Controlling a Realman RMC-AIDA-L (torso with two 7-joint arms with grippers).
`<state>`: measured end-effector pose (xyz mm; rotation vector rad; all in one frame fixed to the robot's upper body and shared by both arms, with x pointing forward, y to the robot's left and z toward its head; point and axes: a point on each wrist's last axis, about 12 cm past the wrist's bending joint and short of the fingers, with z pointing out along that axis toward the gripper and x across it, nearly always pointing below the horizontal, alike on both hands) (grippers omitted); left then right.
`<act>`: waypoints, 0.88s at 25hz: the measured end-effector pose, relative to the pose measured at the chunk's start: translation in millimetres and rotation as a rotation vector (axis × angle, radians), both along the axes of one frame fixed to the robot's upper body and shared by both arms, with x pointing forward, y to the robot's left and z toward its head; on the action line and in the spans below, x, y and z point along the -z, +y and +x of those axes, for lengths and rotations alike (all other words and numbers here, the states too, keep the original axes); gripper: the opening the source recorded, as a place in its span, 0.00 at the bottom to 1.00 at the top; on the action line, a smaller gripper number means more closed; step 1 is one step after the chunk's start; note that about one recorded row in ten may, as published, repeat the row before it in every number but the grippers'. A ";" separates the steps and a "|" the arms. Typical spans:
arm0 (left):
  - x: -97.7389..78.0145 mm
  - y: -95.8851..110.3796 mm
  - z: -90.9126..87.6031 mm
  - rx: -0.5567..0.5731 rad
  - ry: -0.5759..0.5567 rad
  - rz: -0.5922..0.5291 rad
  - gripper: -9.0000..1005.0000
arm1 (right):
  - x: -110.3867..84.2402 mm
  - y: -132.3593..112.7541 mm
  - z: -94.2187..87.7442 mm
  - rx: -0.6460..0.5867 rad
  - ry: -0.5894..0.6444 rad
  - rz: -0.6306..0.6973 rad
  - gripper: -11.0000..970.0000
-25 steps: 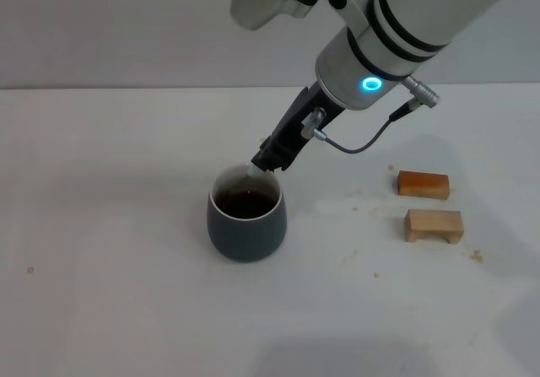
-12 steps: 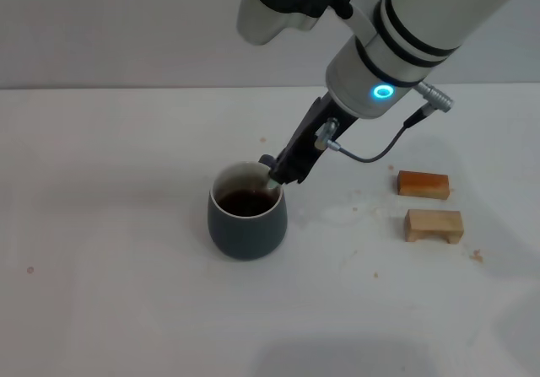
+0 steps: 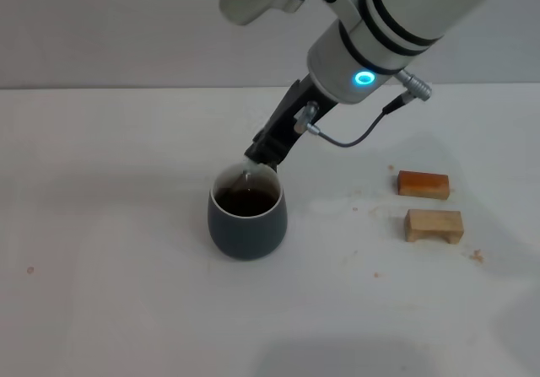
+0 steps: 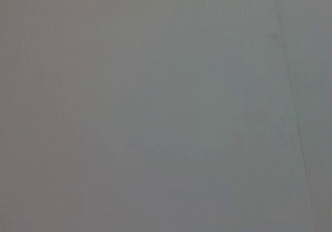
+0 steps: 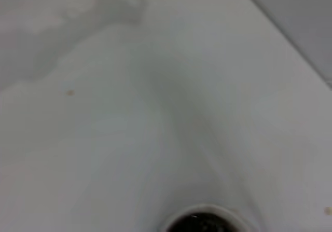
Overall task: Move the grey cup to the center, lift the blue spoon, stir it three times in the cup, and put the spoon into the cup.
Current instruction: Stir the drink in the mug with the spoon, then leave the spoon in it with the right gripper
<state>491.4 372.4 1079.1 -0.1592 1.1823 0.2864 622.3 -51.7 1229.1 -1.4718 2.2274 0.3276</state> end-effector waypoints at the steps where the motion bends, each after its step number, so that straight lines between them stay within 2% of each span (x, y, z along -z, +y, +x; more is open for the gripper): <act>1: 0.0 0.0 0.0 0.000 0.000 0.000 0.01 | 0.4 -1.7 1.9 0.009 -0.013 -0.014 0.17; 5: 0.8 0.1 -0.5 0.000 0.003 0.000 0.01 | 2.4 -7.1 2.4 0.020 -0.016 -0.057 0.17; 7: 1.0 0.1 -0.6 -0.001 0.004 0.000 0.01 | 4.1 -10.3 -3.8 0.007 0.024 -0.075 0.17; 12: 1.1 0.2 -0.7 -0.001 0.004 0.000 0.01 | 3.9 -7.7 -15.6 -0.046 0.090 -0.025 0.17; 15: 1.4 0.3 -0.9 -0.001 0.005 0.000 0.01 | 3.1 -7.9 -17.7 -0.057 0.081 0.010 0.15; 17: 1.8 0.6 -1.5 -0.002 0.007 0.000 0.01 | 4.7 -8.7 -20.1 -0.061 0.018 0.036 0.14; 22: 2.3 1.9 -4.1 -0.007 0.006 0.000 0.01 | 12.3 -6.0 -25.6 -0.087 -0.011 -0.005 0.14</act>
